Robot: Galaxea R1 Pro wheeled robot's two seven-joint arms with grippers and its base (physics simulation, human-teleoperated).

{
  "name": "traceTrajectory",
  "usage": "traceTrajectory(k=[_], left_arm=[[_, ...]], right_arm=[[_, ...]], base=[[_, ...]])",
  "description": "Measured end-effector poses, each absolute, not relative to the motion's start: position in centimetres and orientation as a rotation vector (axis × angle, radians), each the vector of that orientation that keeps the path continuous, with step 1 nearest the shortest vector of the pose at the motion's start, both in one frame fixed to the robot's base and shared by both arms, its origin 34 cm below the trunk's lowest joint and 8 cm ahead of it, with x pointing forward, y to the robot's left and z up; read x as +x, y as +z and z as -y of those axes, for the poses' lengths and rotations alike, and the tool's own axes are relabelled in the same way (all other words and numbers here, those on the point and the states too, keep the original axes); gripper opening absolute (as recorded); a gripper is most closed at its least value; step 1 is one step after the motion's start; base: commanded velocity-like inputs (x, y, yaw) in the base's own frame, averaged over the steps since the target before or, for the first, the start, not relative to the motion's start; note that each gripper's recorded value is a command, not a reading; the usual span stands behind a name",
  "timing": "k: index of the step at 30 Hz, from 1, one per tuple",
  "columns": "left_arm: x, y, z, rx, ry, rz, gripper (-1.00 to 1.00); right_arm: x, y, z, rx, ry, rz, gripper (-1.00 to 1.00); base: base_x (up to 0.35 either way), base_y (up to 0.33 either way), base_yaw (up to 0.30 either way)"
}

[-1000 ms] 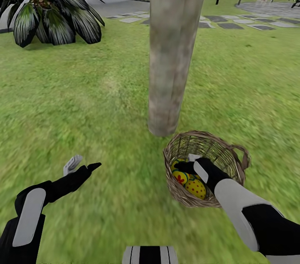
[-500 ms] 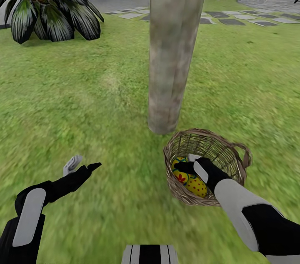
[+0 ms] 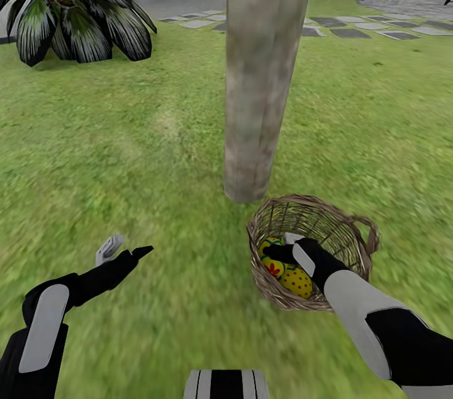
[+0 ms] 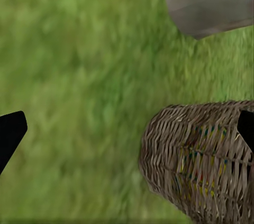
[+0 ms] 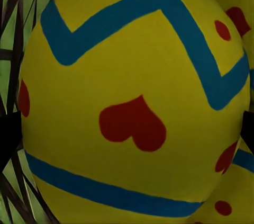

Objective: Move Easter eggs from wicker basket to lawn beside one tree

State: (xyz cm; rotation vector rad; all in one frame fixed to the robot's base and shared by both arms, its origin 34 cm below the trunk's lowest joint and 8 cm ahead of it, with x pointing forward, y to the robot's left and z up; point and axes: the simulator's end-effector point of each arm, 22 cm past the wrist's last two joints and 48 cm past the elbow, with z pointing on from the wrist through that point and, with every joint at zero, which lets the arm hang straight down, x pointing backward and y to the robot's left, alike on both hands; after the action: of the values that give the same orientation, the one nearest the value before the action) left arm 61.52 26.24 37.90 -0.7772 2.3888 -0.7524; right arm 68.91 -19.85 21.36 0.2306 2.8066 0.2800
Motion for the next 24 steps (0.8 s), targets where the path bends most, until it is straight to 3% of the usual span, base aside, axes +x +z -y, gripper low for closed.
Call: traceTrajectory(k=[24], left_arm=[[61.9,39.7,-26.1,-0.757,-0.764,-2.362,1.0]], right_arm=[[69.7,23.4,20.1,0.211,0.265,-2.779,-1.0]], base=[[0.0,0.0,0.0]])
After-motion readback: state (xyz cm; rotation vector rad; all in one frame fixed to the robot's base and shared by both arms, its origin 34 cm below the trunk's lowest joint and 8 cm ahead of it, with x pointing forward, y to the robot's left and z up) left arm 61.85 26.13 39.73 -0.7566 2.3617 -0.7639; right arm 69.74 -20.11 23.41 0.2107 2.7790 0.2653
